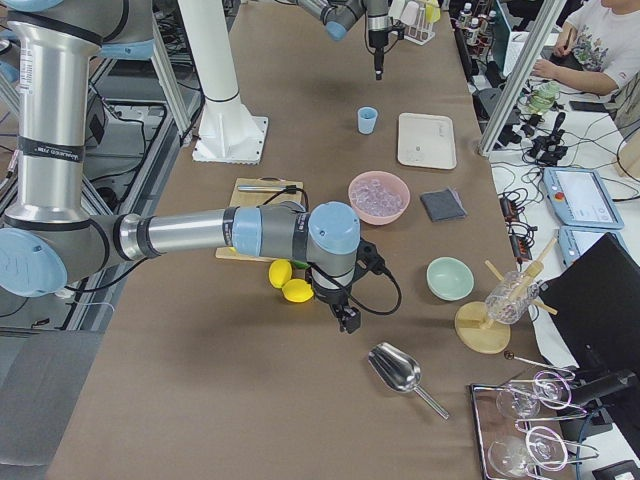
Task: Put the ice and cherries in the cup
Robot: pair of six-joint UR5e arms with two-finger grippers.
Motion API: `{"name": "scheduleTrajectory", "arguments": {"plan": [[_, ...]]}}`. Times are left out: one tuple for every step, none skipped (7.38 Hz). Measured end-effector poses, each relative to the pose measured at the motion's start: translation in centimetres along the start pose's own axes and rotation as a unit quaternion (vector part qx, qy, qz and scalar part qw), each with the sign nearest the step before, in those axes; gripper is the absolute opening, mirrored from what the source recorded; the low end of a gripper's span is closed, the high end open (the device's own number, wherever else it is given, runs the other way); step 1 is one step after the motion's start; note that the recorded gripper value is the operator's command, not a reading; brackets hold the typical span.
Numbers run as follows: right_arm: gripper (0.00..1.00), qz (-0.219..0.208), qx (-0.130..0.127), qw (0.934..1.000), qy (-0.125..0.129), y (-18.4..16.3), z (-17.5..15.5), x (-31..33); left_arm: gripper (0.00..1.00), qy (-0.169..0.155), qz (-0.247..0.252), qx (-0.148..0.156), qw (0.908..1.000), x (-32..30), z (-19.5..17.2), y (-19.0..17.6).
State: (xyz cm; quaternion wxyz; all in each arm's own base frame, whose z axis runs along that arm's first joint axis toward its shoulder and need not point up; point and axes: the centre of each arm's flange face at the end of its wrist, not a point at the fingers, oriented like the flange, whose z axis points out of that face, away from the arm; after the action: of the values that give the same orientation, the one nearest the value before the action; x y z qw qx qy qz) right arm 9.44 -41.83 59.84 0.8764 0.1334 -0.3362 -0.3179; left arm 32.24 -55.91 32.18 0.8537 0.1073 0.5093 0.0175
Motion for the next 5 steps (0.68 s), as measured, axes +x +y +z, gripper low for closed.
{"name": "scheduleTrajectory", "arguments": {"plan": [[0.98,-0.001,0.001,1.0000,0.000,0.0,0.0,0.0,0.98,-0.010,0.001,-0.008,0.9999,-8.0,-3.7,0.6],[0.99,-0.002,0.001,1.0000,0.000,-0.1,-0.1,-0.1,0.98,-0.016,0.002,-0.011,0.9998,-16.0,-7.8,2.0],[0.99,-0.003,0.002,1.0000,0.001,-0.2,-0.2,0.0,0.98,-0.015,0.006,-0.013,0.9998,-23.5,-11.9,4.3],[0.99,-0.003,0.002,1.0000,0.002,-0.3,-0.3,0.0,0.98,-0.011,0.006,-0.009,0.9999,-29.0,-15.1,6.6],[0.99,-0.002,0.003,1.0000,0.004,-0.4,-0.4,0.1,0.98,-0.011,0.002,-0.003,0.9999,-32.1,-17.0,8.2]]}}
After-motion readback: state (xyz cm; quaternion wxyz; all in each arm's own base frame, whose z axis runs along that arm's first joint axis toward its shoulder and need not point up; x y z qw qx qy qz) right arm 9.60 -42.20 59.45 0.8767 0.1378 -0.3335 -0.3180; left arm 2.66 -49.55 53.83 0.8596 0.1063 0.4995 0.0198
